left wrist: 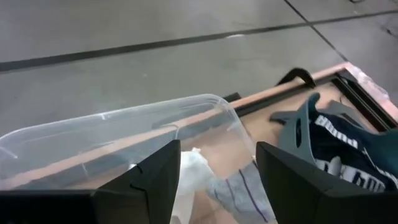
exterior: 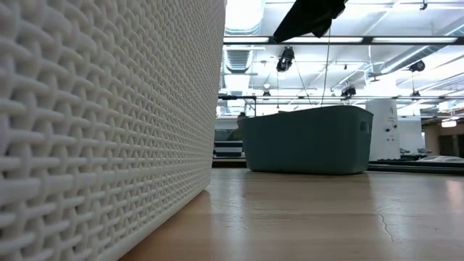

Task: Pick & Place Cloths
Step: Put the gray sock into the transparent bin

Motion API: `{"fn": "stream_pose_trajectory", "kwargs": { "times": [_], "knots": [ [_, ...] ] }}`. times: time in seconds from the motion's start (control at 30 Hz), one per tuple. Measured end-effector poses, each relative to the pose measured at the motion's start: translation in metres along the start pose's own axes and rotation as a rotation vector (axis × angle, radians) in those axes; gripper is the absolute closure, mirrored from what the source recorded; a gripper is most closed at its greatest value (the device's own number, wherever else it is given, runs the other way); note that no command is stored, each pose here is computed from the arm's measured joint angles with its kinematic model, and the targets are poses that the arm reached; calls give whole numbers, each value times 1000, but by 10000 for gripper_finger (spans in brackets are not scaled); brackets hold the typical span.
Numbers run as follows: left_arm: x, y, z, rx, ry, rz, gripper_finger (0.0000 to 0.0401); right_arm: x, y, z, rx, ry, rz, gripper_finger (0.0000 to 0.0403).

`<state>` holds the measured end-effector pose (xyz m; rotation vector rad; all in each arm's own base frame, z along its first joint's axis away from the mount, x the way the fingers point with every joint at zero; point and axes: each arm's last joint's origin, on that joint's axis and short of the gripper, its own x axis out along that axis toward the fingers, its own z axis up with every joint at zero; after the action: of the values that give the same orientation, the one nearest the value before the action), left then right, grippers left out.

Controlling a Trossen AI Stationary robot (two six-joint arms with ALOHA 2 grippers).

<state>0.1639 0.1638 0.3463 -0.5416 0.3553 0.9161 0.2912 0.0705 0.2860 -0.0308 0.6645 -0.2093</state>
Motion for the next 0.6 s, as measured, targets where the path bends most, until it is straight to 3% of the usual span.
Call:
{"fn": "stream_pose_trajectory", "kwargs": {
  "times": [0.17, 0.33, 0.4, 0.47, 0.6],
  "knots": [
    [0, -3, -1, 18, 35, -109, 185, 0, 0, -1, 1, 3, 0, 360],
    [-8, -22, 6, 106, 40, -553, 190, 1, 0, -2, -8, 7, -3, 353],
    [-13, -32, 8, 107, 16, -663, 192, 2, 0, -3, -17, 9, -3, 349],
    [-16, -42, 8, 118, -11, -699, 195, 2, 0, -4, -22, 11, -4, 345],
    [-11, -49, 5, 110, -34, -598, 199, 2, 0, -3, -18, 4, -3, 338]
  ]
}}
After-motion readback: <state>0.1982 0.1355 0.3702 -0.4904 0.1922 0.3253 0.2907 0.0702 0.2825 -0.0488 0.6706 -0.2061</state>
